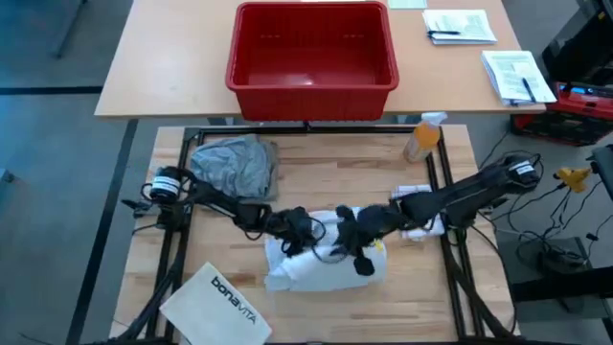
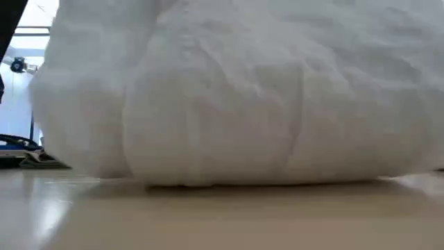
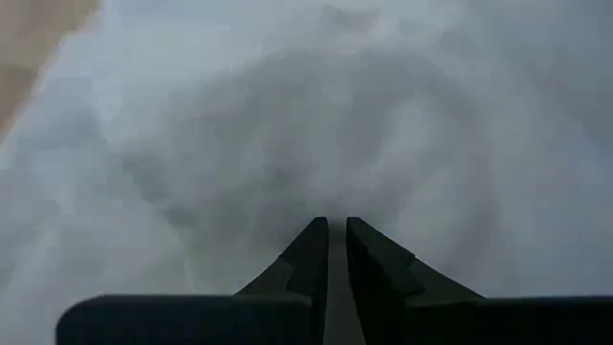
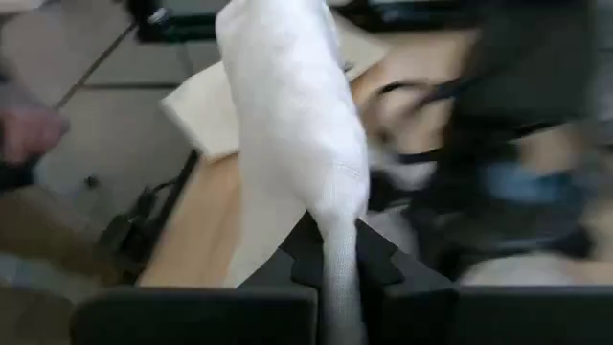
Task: Fold laundry
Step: Fold the white long sleeve shirt
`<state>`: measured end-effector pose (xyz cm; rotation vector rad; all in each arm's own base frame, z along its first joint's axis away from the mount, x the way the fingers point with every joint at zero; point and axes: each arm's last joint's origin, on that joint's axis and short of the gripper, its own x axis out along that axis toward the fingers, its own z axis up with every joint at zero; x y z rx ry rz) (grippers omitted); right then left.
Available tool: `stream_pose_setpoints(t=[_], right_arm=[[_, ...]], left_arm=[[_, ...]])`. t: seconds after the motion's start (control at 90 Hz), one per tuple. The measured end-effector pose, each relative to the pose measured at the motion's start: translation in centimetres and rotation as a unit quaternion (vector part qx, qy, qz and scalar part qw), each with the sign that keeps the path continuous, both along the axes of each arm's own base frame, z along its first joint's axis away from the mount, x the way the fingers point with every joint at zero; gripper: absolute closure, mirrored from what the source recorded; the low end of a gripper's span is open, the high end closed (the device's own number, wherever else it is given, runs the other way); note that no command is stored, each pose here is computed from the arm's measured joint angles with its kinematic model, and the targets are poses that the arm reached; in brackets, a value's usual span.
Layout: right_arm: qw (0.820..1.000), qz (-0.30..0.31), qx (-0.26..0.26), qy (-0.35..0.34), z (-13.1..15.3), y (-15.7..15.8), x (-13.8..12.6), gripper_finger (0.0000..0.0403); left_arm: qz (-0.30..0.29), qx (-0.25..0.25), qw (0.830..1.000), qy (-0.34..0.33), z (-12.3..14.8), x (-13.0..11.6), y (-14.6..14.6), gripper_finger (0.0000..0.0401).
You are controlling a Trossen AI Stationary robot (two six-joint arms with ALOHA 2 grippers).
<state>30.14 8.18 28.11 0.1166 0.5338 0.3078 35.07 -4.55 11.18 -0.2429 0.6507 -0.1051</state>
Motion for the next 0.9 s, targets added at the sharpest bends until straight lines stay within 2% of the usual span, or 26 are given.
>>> stream_pose_setpoints(t=[0.211, 0.422, 0.633, 0.733, 0.9], right_arm=[[0.998, -0.011, -0.056, -0.016, 0.3, -3.6, 0.3, 0.0403], [0.997, 0.004, -0.066, 0.04, -2.5, -6.0, 0.8, 0.0403], [0.992, -0.005, -0.11, 0.065, -4.3, -6.8, 1.6, 0.0403], [0.989, 0.003, -0.129, 0.068, -4.9, -6.8, 1.8, 0.0403], [0.987, -0.002, -0.135, 0.083, -6.0, -6.9, 2.3, 0.0403]], left_arm=[[-0.001, -0.004, 1.0, -0.002, 0.0, 0.0, -0.1, 0.0376], [0.001, -0.007, 1.0, -0.001, 0.0, 0.0, -0.2, 0.0376], [-0.005, -0.013, 1.0, 0.01, 0.7, -0.3, -0.2, 0.0376], [-0.009, -0.012, 1.0, 0.001, 1.7, -0.4, -0.3, 0.0376], [0.0, 0.004, 1.0, -0.023, 4.7, -1.1, -0.1, 0.0376]])
